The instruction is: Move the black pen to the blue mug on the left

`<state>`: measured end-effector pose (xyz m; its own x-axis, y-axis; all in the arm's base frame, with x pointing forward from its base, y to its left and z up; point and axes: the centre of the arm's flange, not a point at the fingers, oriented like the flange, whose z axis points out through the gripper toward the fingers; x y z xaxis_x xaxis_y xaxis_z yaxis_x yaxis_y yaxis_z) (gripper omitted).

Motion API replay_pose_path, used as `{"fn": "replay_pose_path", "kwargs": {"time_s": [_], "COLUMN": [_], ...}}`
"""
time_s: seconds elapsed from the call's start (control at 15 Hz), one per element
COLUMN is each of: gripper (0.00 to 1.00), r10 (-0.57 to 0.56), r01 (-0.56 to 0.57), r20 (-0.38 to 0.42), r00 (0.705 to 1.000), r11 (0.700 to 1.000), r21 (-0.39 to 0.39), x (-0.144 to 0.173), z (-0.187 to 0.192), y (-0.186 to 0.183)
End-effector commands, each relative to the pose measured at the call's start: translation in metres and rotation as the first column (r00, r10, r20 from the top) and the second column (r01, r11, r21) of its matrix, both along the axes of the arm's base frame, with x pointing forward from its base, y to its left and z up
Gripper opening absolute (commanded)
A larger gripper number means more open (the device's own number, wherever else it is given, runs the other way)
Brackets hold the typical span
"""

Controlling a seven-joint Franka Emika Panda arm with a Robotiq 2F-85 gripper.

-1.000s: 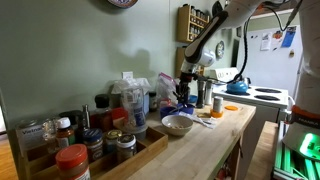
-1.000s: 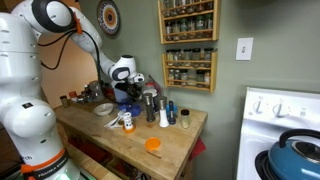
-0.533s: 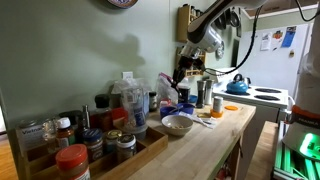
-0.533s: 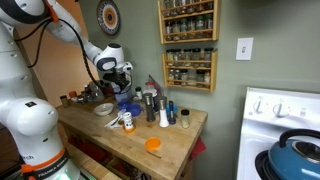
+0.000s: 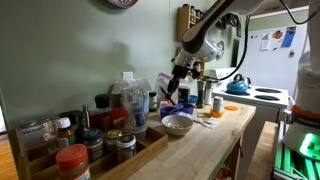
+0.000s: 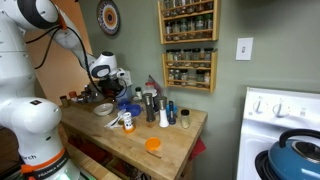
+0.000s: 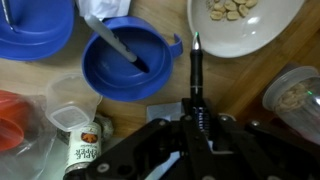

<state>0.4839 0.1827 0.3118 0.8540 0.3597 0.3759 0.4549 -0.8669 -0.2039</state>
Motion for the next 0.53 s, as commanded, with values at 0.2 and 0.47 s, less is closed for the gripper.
{"fn": "replay_pose_path", "kwargs": {"time_s": [0.2,0.47], "gripper": [0.03,0.03], "r10": [-0.038,-0.039], "r01": [0.042,0.045], "r20": [0.097,0.075], "r00": [0.995,0.996], "r11": [0.998,0.996], "r21": [-0.044,-0.078], "x": [0.033,0.041], "z": [-0.029,-0.055], "y": [-0.005,-0.006]}}
